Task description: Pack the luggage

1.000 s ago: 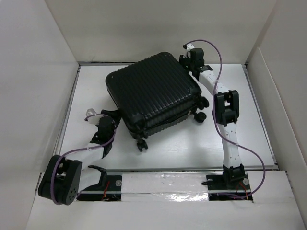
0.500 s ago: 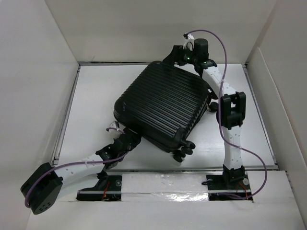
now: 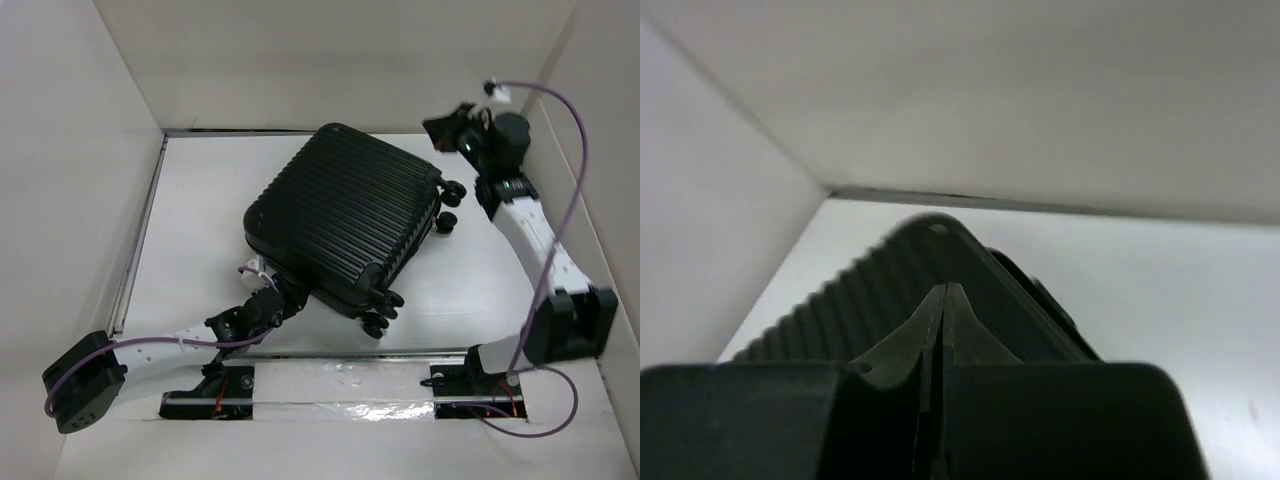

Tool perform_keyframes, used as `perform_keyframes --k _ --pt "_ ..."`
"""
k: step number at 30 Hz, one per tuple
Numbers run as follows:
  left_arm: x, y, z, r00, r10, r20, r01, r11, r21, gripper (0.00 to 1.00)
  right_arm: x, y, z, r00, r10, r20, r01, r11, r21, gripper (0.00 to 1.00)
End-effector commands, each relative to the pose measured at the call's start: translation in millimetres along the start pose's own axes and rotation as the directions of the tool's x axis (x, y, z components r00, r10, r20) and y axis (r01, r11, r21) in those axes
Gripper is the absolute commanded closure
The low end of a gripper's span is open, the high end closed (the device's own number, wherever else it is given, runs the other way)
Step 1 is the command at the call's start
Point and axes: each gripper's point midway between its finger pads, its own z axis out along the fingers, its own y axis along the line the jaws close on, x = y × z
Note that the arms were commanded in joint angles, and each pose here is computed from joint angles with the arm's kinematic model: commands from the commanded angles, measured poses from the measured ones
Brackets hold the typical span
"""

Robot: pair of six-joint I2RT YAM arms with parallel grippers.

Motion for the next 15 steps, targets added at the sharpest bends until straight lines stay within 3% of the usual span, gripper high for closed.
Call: perform_keyframes --k 1,2,7,11,15 --pt "-7 -32 -2 0.999 -0.005 0.034 0.002 0.995 0.098 0.69 -6 -50 -70 0.975 0.029 0.22 -0.097 0.947 0.305 1.0" --pt "-5 -34 -3 1.0 0.004 0.03 -0.008 0.994 0.109 0.72 21 -71 -106 0.968 0.045 0.245 -0.145 0.901 0.409 1.0" --pt "11 -47 -12 0.998 0.066 0.017 -0.068 0.983 0.17 0.85 104 -115 -171 0.974 0.109 0.201 -0.206 0.799 0.564 1.0" --pt "29 -66 -19 0.988 0.152 0.002 -0.148 0.959 0.24 0.92 144 -102 -175 0.965 0.207 0.162 -0.261 0.831 0.491 1.0" --pt "48 -79 -19 0.977 0.213 -0.016 -0.202 0.944 0.262 0.93 192 -96 -158 0.97 0.244 0.011 -0.219 0.851 0.478 1.0"
